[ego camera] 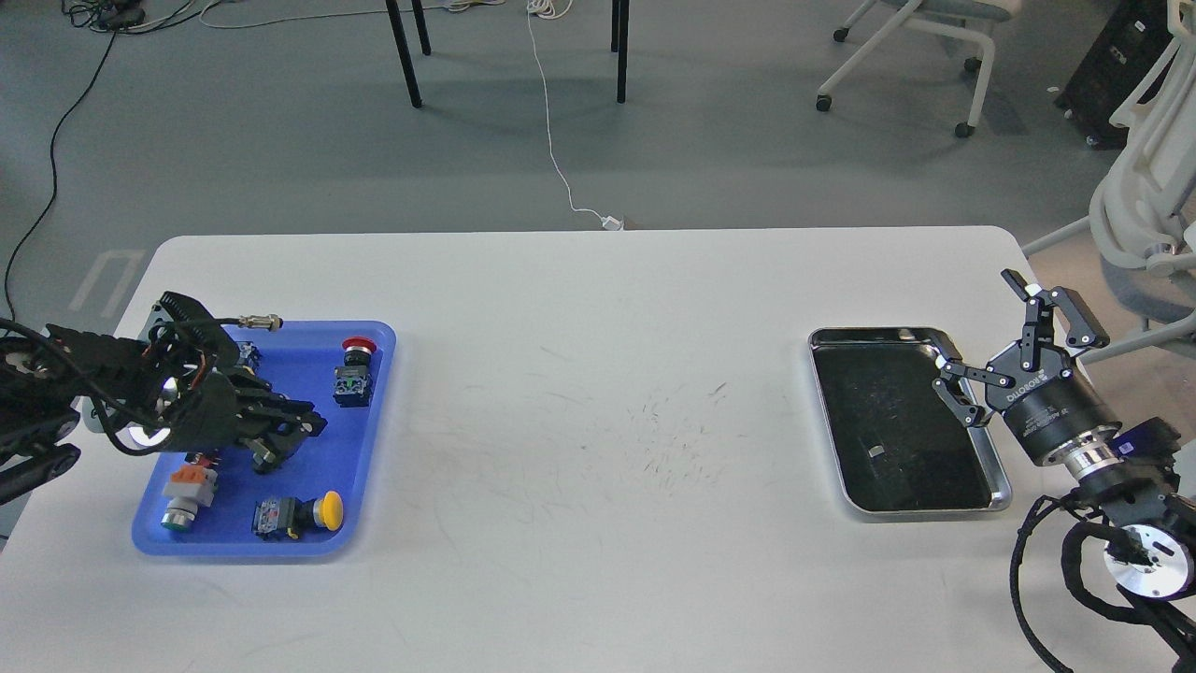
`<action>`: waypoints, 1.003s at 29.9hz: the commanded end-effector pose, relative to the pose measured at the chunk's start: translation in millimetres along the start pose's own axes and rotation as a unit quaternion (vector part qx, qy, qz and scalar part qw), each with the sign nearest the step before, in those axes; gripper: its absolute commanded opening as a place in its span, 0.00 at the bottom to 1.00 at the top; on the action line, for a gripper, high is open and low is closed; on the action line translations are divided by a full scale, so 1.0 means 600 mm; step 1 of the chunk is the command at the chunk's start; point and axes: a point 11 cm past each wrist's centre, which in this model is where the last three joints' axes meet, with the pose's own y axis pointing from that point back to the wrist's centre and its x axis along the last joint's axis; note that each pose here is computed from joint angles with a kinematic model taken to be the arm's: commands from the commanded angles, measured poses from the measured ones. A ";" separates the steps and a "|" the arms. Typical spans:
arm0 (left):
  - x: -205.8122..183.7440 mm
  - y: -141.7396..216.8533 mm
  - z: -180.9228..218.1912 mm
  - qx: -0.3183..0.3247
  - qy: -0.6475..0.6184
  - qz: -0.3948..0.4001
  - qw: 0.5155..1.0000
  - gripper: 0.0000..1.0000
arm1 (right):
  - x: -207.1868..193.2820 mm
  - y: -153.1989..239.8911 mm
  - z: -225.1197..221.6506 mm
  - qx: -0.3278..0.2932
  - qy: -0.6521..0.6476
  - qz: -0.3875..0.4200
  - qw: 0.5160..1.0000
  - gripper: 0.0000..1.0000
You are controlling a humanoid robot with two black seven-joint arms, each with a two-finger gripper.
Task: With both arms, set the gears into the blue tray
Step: 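Lower the black part into the blue tray and open the left gripper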
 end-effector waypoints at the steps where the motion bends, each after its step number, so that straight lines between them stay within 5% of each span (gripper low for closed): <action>1: -0.022 0.005 -0.032 0.031 0.001 -0.013 0.999 0.14 | 0.001 0.001 -0.001 0.000 0.001 0.000 1.000 0.97; 21: -0.017 -0.008 -0.026 0.026 0.000 0.000 1.000 0.23 | 0.001 0.000 -0.004 0.001 0.002 0.000 1.000 0.97; 28: -0.008 -0.019 -0.013 0.015 -0.004 0.004 1.000 0.36 | 0.001 0.000 -0.004 0.001 0.002 0.000 1.000 0.97; 30: -0.003 -0.019 -0.013 0.015 -0.006 0.007 1.000 0.47 | 0.001 0.000 -0.004 0.001 0.002 0.000 1.000 0.97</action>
